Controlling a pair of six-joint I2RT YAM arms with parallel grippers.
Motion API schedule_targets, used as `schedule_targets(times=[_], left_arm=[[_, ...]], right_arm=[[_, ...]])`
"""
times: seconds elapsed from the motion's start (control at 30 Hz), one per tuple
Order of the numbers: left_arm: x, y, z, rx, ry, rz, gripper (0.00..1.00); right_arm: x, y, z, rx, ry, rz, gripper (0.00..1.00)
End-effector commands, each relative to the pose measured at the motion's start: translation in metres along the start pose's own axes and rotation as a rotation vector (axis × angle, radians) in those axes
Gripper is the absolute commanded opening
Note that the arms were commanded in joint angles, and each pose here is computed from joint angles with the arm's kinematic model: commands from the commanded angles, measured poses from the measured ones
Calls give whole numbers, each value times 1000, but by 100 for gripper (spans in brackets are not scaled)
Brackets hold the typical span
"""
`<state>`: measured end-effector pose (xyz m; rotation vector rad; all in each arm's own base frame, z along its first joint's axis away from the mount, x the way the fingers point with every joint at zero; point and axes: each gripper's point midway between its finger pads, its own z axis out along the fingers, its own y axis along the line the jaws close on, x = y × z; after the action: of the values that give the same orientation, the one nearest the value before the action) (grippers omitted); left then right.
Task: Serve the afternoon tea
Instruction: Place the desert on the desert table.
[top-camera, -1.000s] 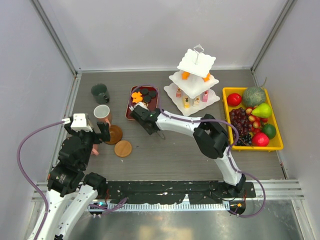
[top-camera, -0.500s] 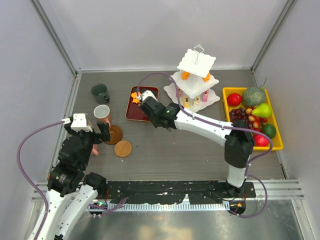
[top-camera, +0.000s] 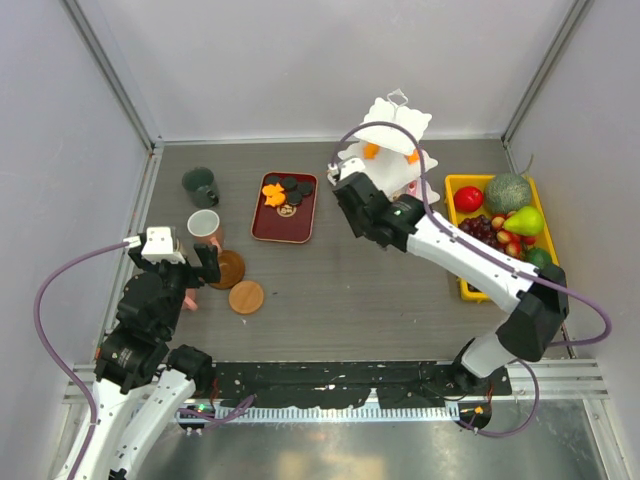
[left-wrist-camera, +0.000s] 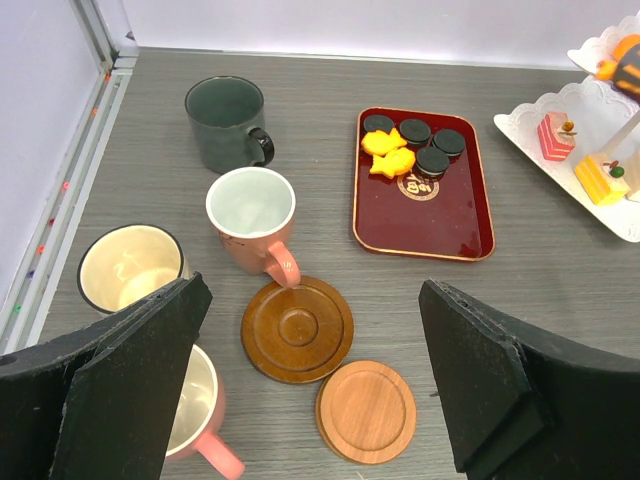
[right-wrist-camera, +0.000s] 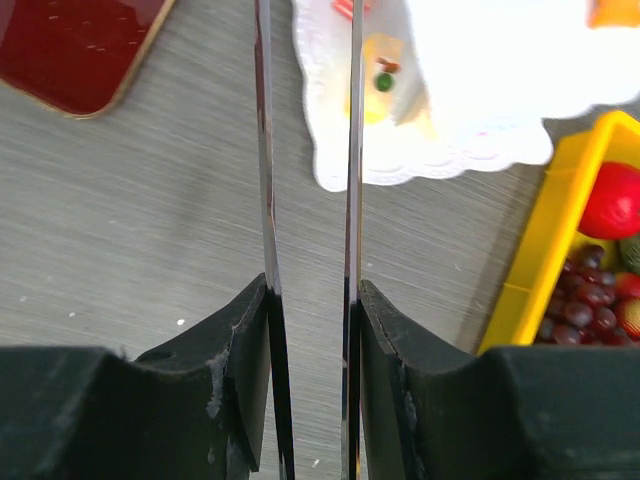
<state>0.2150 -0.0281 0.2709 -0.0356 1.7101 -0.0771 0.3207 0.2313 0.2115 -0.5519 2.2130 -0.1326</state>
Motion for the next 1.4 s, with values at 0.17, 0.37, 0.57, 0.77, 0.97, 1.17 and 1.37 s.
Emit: schedule_targets(times=[0.17, 0.37, 0.57, 0.77, 0.97, 1.17, 1.37], left_arm=[[-13, -4, 1, 17, -49, -9, 99], [-12, -4, 1, 17, -47, -8, 99], [-12, -4, 1, 17, -45, -7, 99], [-13, -4, 1, 17, -47, -8, 99], [-12, -4, 1, 17, -46, -8, 99], [-12, -4, 1, 20, -46, -9, 99], [-12, -4, 2, 18, -44, -7, 99]], right_arm=[[5, -71, -7, 114, -45, 115, 39], [11, -84, 7, 128, -30, 137, 39], [16, -84, 25, 121, -11, 139, 40], [14, -74, 38, 82, -13, 132, 40], [15, -73, 39, 80, -9, 134, 44], [14, -79, 28, 89, -18, 150, 52], [9, -81, 9, 97, -36, 155, 53]])
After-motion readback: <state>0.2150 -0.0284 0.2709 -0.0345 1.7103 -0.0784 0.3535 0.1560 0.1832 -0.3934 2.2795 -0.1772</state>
